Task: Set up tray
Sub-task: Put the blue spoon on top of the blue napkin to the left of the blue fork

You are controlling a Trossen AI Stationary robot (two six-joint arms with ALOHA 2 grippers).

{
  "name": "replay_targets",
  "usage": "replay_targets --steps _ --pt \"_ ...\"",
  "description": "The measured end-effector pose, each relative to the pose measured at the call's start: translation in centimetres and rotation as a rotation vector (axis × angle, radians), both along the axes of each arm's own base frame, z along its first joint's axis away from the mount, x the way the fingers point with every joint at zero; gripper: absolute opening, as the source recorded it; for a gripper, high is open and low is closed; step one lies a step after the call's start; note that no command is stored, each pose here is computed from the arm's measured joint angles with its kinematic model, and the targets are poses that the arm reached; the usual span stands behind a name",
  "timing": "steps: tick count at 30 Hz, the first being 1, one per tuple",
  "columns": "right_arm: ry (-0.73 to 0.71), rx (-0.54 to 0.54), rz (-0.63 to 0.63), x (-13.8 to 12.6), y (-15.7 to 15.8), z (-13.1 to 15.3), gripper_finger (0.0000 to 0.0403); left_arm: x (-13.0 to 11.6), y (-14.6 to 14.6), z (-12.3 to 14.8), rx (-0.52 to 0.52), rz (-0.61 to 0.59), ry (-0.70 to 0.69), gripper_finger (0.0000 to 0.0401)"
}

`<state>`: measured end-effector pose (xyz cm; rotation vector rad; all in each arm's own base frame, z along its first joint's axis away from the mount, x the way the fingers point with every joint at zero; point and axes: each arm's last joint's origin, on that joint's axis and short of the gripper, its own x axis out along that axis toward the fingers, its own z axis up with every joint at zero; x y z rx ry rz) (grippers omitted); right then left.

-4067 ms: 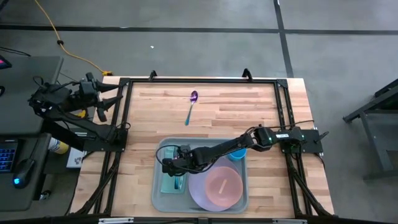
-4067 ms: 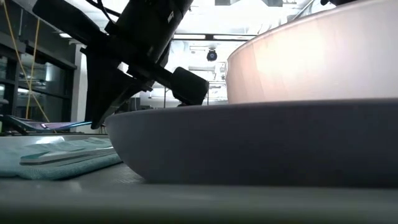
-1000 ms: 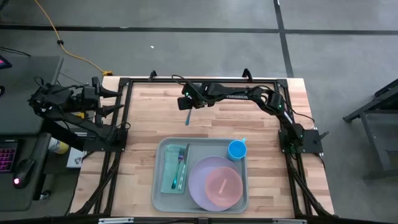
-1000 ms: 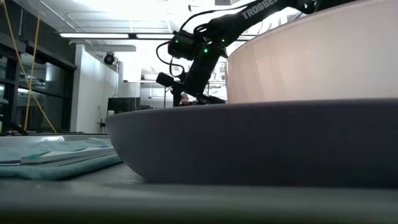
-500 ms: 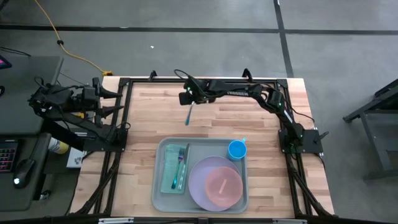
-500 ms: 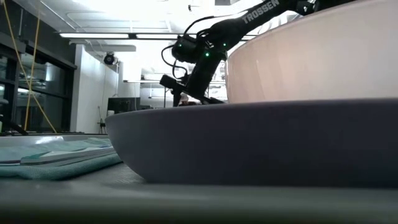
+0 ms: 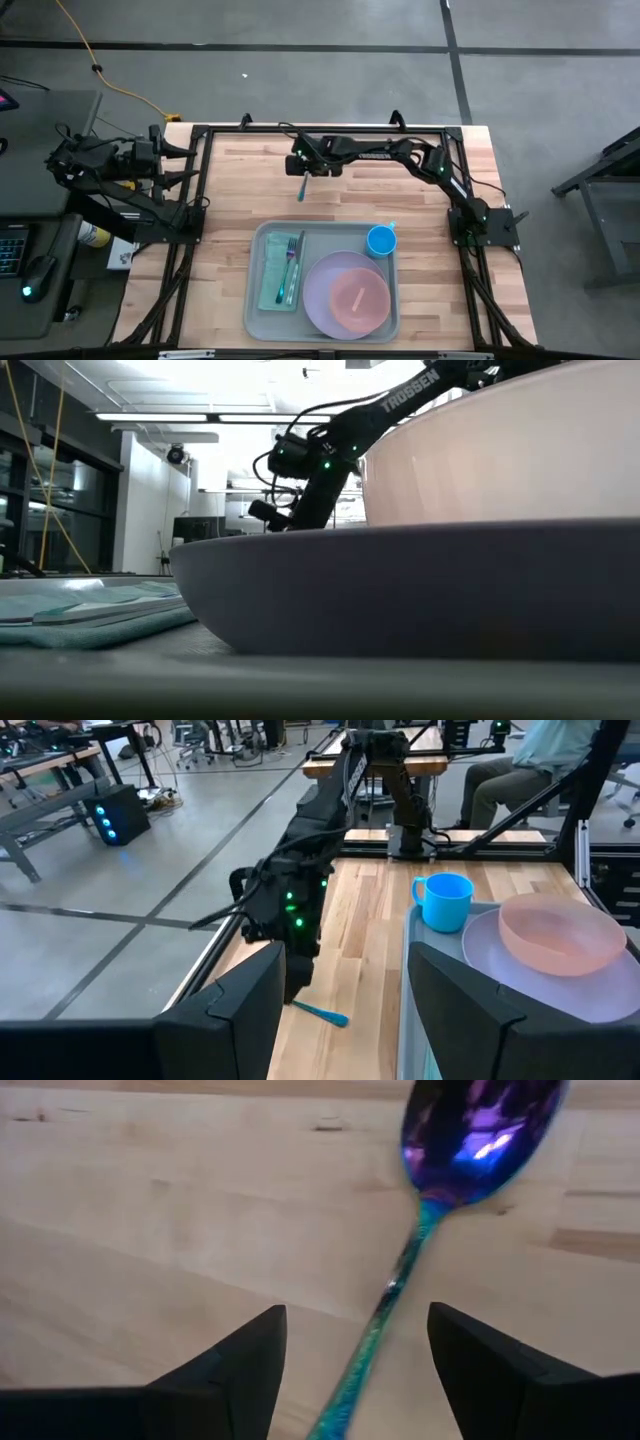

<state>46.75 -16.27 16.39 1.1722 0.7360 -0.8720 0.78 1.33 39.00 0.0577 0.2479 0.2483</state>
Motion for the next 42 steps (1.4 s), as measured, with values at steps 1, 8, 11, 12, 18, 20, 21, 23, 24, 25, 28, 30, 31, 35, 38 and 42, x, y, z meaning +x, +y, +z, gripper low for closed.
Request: replay_targets --steps 1,8,11,12,18,20,21,23,24,25,28,30,31,35,38,42 --pt "-0.008 0.006 -0.002 0.1 0.0 -0.2 0.0222 0.0 0.0 0.0 -0.001 -0.004 0.000 0.0241" --pt "-0.006 -0.004 -0.023 0.4 -0.2 -1.1 0.0222 0.0 0.0 -0.1 -0.003 -0.015 0.014 0.0241" --pt "0.001 0.003 -0.026 0.3 -0.5 -1.6 0.0222 -0.1 0.0 -0.2 -0.002 -0.014 0.026 0.0241" --pt "0.000 0.005 -0.025 0.4 -0.5 -1.7 0.0222 -0.1 0.0 -0.2 -0.005 -0.014 0.025 0.0241" --pt "-0.007 0.024 -0.042 0.5 -0.5 -2.2 0.0222 -0.1 0.0 -0.3 -0.010 -0.012 0.034 0.0241" --pt "-0.005 0.025 -0.052 0.5 -0.5 -2.2 0.0219 -0.1 0.0 -0.4 -0.009 -0.012 0.038 0.0241" --pt "-0.003 0.024 -0.055 0.5 -0.5 -2.2 0.0214 -0.1 0.0 -0.4 -0.008 -0.012 0.043 0.0241" --pt "-0.001 0.029 -0.059 0.4 -0.7 -2.2 0.0202 -0.1 0.0 -0.4 -0.007 -0.012 0.043 0.0241" --pt "-0.003 0.038 -0.062 0.4 -0.8 -2.3 0.0194 -0.1 0.0 -0.4 -0.007 -0.012 0.044 0.0241" --pt "-0.005 0.050 -0.065 0.4 -0.8 -2.3 0.0187 -0.1 0.0 -0.4 -0.007 -0.012 0.043 0.0241" --pt "-0.008 0.078 -0.061 0.4 -0.9 -2.6 0.0166 -0.1 0.0 -0.5 -0.007 -0.012 0.047 0.0241" --pt "-0.012 0.093 -0.052 0.4 -0.8 -2.6 0.0154 -0.1 0.0 -0.5 -0.006 -0.012 0.047 0.0241" --pt "-0.014 0.096 -0.051 0.4 -0.8 -2.7 0.0149 -0.1 0.0 -0.5 -0.006 -0.012 0.047 0.0241" --pt "-0.022 0.096 -0.048 0.5 -0.8 -2.6 0.0140 -0.1 0.0 -0.5 -0.006 -0.012 0.047 0.0241" --pt "-0.032 0.095 -0.046 0.7 -0.9 -2.4 0.0139 -0.1 0.0 -0.5 -0.006 -0.012 0.048 0.0241" --pt "-0.034 0.098 -0.049 0.7 -0.9 -2.3 0.0139 -0.1 0.0 -0.5 -0.006 -0.012 0.048 0.0241"
